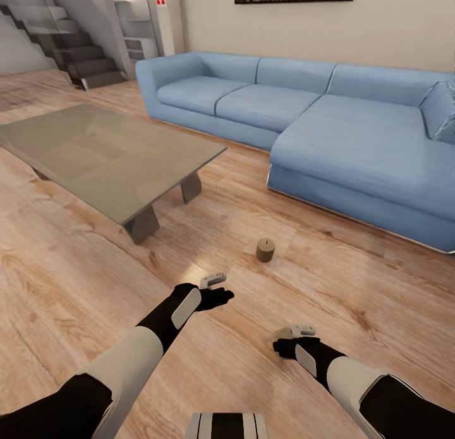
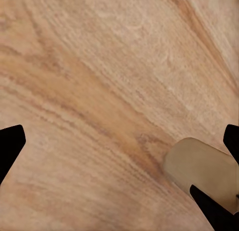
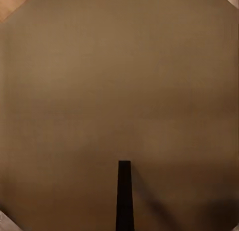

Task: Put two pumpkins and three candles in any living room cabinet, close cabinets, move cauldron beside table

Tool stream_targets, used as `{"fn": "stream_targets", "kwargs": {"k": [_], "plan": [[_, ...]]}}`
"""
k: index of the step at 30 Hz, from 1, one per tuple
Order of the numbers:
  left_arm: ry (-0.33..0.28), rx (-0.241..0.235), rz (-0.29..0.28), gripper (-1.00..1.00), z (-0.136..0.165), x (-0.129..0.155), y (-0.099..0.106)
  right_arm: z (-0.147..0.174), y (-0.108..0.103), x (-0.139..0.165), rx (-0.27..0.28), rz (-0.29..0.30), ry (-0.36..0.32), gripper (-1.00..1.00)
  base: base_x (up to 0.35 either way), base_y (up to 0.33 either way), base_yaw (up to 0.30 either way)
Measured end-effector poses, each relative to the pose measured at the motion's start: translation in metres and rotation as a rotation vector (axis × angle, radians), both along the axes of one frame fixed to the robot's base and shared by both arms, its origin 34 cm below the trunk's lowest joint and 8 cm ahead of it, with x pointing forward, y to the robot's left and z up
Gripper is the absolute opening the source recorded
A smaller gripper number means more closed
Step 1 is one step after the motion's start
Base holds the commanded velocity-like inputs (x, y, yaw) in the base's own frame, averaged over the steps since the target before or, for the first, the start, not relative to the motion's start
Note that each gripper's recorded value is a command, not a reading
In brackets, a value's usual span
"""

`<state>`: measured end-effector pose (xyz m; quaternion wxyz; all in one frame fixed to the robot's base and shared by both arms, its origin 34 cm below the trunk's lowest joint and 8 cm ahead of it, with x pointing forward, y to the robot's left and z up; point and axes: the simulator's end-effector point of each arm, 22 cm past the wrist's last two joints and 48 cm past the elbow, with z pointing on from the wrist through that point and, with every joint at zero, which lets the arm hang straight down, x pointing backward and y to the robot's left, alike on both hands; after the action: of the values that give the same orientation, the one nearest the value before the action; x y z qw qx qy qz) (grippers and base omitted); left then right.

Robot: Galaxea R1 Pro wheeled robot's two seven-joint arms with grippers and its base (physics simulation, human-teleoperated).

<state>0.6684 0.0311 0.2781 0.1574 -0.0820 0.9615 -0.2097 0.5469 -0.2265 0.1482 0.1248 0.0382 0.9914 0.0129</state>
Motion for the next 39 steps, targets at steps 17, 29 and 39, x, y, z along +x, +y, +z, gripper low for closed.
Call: {"fn": "stream_targets", "kwargs": {"k": [17,29,39], "plan": [[-0.026,0.001,0.000,1.00,0.016,0.006,0.000,0.013,0.000,0.010,0.000,0.000,-0.027,-1.00,0.000,0.000,0.000],[-0.046,0.001,0.000,1.00,0.027,0.010,0.000,0.022,0.000,0.016,0.000,0.000,-0.046,-1.00,0.000,0.000,0.000],[-0.062,0.002,0.000,1.00,0.036,0.013,0.000,0.029,0.000,0.022,0.000,0.000,-0.062,-1.00,0.000,0.000,0.000]]}}
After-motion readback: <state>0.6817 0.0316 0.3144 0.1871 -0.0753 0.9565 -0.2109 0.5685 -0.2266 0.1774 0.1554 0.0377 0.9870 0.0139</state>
